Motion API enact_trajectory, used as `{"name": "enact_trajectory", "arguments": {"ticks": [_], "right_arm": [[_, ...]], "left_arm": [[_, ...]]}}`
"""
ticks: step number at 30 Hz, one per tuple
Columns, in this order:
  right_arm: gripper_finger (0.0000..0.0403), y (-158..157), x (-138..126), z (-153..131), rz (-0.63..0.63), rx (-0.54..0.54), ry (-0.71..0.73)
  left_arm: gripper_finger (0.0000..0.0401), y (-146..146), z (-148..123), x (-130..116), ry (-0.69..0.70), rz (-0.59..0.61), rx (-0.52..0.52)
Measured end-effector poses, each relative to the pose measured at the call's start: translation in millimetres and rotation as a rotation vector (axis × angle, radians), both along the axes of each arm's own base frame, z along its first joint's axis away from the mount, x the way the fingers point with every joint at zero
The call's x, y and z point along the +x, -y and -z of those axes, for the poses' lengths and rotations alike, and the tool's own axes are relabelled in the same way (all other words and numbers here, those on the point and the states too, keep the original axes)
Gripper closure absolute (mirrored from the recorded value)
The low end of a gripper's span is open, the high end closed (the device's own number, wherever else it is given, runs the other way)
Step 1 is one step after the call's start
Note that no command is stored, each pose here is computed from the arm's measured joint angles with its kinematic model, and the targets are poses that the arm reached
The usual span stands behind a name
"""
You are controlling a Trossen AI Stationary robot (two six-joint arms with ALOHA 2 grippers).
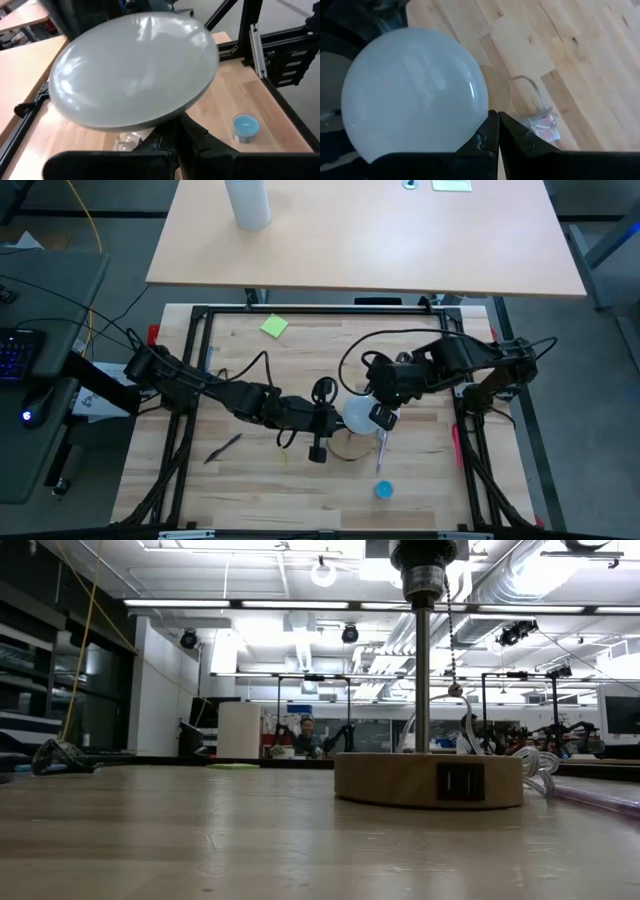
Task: Screw lightbulb
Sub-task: Remove the lightbulb from the lamp
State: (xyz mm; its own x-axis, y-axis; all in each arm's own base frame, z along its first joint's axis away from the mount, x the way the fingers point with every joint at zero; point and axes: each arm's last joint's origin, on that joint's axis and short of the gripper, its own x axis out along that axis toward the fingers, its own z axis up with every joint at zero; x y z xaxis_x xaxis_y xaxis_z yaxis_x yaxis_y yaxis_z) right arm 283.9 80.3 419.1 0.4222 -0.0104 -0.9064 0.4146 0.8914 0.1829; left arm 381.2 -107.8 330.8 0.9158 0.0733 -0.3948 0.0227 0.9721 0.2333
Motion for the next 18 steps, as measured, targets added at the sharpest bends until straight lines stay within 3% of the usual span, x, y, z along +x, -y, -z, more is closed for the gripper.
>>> {"name": "enact_trajectory", "arguments": {"ticks": [6,12,18], "right_arm": [[0.0403,-11,-6,0,0.040,0.028,-0.016],[0.0403,-32,-2,2,0.028,0.101,0.019],[0.0403,-44,-11,-3,0.035,0.122,0.045]], "left_arm": [[0.0401,-13,2,1,-0.031,-0.020,0.054],[0.0401,-45,2,3,-0.064,-0.181,0.128],[0.0401,-72,-5,-8,-0.130,-0.230,0.138]]}}
